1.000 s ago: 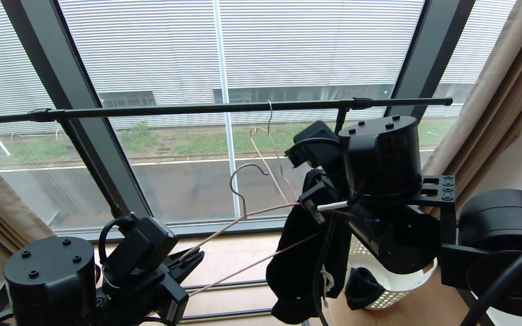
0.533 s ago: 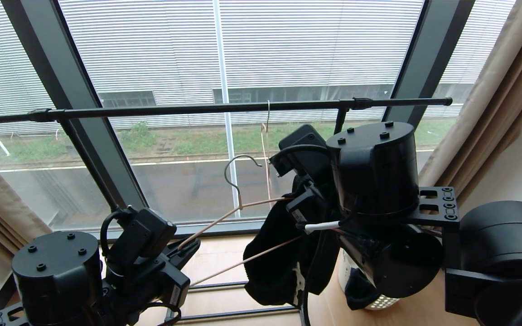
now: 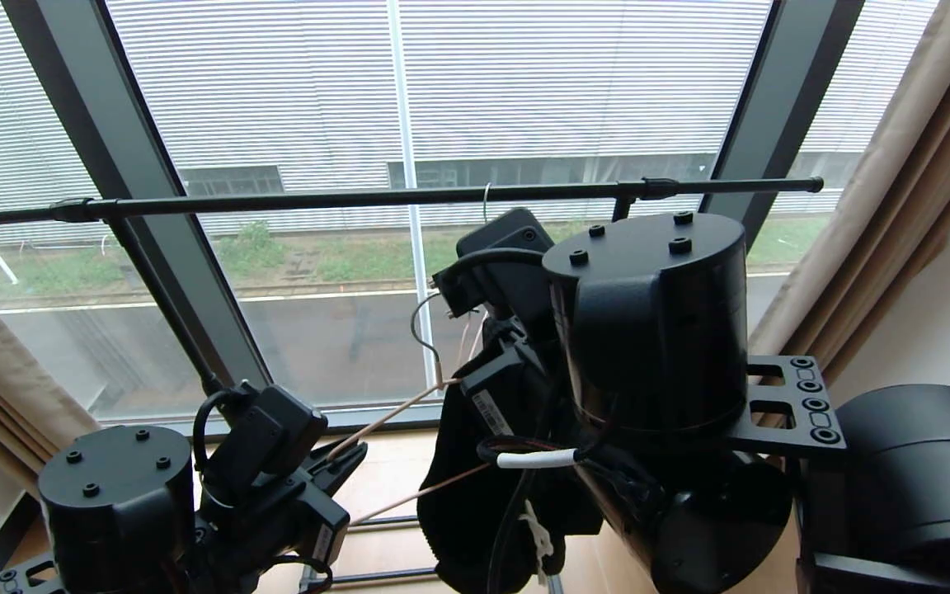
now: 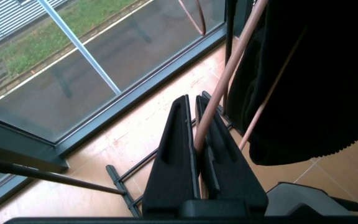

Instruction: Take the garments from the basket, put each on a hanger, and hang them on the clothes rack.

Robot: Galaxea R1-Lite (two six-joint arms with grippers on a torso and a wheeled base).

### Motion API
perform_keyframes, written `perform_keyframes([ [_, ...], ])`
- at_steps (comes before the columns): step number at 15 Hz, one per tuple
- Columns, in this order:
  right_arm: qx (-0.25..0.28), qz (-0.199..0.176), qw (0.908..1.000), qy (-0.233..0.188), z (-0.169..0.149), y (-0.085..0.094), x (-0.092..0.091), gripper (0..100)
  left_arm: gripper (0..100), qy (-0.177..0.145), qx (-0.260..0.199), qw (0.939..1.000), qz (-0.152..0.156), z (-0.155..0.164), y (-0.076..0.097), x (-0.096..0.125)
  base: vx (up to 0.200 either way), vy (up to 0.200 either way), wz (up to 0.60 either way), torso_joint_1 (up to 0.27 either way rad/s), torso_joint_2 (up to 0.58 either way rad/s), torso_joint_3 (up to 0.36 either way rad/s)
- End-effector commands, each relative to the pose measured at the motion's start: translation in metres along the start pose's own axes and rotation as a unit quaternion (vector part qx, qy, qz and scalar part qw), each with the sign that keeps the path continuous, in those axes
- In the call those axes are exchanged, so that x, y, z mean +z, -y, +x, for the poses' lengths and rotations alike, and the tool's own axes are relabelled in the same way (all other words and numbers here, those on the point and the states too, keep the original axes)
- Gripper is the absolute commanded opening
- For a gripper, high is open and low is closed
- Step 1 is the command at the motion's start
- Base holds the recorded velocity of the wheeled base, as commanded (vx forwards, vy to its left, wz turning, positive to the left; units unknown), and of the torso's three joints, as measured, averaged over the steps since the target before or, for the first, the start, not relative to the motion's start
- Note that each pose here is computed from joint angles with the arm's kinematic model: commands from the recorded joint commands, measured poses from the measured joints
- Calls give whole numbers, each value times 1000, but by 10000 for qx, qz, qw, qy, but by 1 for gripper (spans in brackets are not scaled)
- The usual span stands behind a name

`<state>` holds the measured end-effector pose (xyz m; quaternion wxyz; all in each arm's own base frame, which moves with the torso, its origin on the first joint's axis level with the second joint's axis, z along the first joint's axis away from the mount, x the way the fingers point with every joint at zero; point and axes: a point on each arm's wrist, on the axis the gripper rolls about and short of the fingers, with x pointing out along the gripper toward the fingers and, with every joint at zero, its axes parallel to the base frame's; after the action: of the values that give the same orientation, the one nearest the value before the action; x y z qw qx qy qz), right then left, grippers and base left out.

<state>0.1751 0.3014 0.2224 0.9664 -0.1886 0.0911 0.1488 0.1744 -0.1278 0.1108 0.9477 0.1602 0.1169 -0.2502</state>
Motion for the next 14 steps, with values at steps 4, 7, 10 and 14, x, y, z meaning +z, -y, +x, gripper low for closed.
perform_keyframes([
  [4,109,190,9997,99,-3,-9,6,0,0,87,-45,10000,-9,-2,3,0,0,0,0,0,0,0],
  [7,-6,305,9995,113,-5,-6,8,0,0,274,-44,9996,-31,-4,3,1,0,0,0,0,0,0],
  [10,-186,364,9991,114,-3,1,9,0,0,514,-41,9986,-75,-5,5,5,0,0,0,0,0,0],
  [14,-226,442,9986,156,-2,4,13,0,0,676,-12,9976,-166,-4,5,7,0,0,0,0,0,0],
])
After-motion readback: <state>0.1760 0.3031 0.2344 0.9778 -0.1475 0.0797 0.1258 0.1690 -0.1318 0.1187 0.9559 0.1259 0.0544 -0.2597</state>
